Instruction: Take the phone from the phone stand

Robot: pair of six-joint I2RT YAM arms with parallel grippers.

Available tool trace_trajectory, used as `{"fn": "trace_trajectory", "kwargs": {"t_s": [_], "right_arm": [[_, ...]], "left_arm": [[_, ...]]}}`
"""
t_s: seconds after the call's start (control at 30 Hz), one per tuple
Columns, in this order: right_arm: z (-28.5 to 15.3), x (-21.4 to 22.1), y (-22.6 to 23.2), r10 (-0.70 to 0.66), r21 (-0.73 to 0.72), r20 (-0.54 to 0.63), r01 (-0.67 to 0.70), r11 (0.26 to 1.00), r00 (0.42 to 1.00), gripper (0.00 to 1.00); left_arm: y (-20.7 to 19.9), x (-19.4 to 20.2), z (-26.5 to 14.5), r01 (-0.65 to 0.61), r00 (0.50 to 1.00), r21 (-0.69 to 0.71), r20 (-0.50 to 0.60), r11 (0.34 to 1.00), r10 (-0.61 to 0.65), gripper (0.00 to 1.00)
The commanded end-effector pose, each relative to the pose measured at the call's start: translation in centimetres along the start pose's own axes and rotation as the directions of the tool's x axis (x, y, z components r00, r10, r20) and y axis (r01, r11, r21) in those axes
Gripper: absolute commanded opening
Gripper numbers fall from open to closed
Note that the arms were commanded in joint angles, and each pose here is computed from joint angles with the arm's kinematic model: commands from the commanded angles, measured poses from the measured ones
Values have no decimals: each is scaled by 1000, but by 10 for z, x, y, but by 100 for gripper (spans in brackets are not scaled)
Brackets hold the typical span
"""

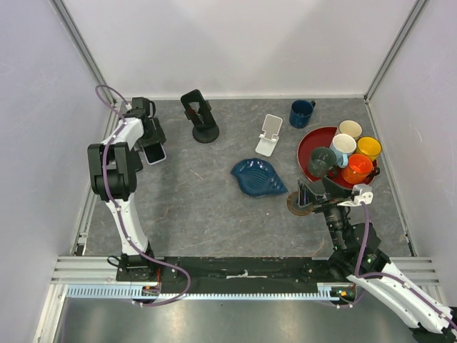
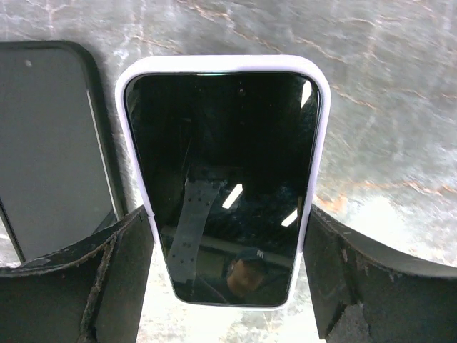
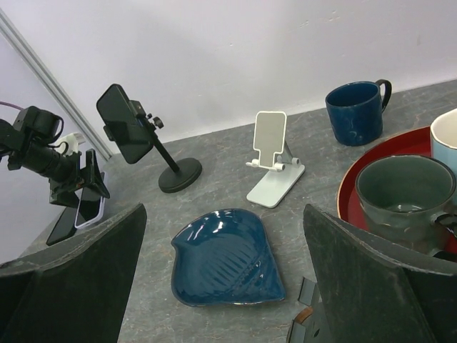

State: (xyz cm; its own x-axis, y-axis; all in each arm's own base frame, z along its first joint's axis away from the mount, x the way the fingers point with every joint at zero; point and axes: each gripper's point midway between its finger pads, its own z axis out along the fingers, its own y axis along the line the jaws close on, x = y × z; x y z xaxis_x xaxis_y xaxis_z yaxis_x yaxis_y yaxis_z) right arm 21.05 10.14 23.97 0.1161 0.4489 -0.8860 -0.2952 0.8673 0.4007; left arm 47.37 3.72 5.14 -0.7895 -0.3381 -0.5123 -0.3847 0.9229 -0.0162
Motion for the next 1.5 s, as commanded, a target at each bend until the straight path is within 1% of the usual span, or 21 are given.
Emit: {"fn": "trace_trajectory", "kwargs": {"t_s": [0.0, 0.13, 0.3, 0.5, 0.73, 0.8, 0.83, 0.9, 0.93, 1.0, 1.17, 1.23, 1.4, 1.47], "right_arm": [[-1, 3, -1, -5, -2, -2, 5, 1000, 1000, 98], [-1, 4, -1, -8, -4, -5, 8, 1000, 1000, 98], [-1, 5, 0, -10, -10, -8, 9, 1000, 1000, 98], [-1, 6, 1, -13, -12, -14, 13, 1000, 1000, 98], [0, 9, 2, -15, -21, -21, 15, 1000, 1000, 98], [0, 8, 3, -16, -24, -21, 15, 1000, 1000, 98], [0, 9, 3, -15, -24, -22, 15, 1000, 1000, 98], [0, 9, 4, -15, -28, -23, 14, 1000, 1000, 98], [0, 10, 3, -15, -28, -26, 15, 1000, 1000, 98], [0, 10, 4, -17, -29, -26, 16, 999, 1000, 98], [0, 10, 5, -15, -32, -27, 14, 999, 1000, 98], [0, 9, 4, -16, -31, -25, 15, 999, 1000, 98], [-1, 10, 6, -15, -39, -29, 14, 999, 999, 98], [-1, 9, 6, -14, -41, -28, 13, 999, 1000, 98]], "left_arm": [[17, -18, 4, -27, 1000, -34, -3, 999, 26, 7], [24, -12, 14, -39, 999, -58, -29, 998, 38, 8], [27, -5, 26, -63, 996, -70, -66, 996, 58, 11], [27, 1, 34, -71, 994, -71, -91, 995, 64, 22], [25, 8, 39, -72, 991, -58, -115, 996, 65, 38], [25, 9, 39, -73, 990, -56, -122, 996, 66, 41], [25, 11, 40, -74, 990, -59, -127, 996, 66, 45], [25, 11, 40, -75, 989, -61, -130, 995, 67, 48], [26, 12, 40, -77, 989, -63, -133, 995, 68, 52], [26, 13, 39, -78, 988, -62, -136, 995, 69, 54], [25, 15, 37, -83, 987, -53, -143, 995, 75, 65], [22, 15, 36, -82, 986, -30, -148, 996, 77, 68], [16, 17, 35, -36, 985, 40, -167, 999, 43, 70], [19, 18, 35, -16, 984, 47, -174, 999, 24, 71]]}}
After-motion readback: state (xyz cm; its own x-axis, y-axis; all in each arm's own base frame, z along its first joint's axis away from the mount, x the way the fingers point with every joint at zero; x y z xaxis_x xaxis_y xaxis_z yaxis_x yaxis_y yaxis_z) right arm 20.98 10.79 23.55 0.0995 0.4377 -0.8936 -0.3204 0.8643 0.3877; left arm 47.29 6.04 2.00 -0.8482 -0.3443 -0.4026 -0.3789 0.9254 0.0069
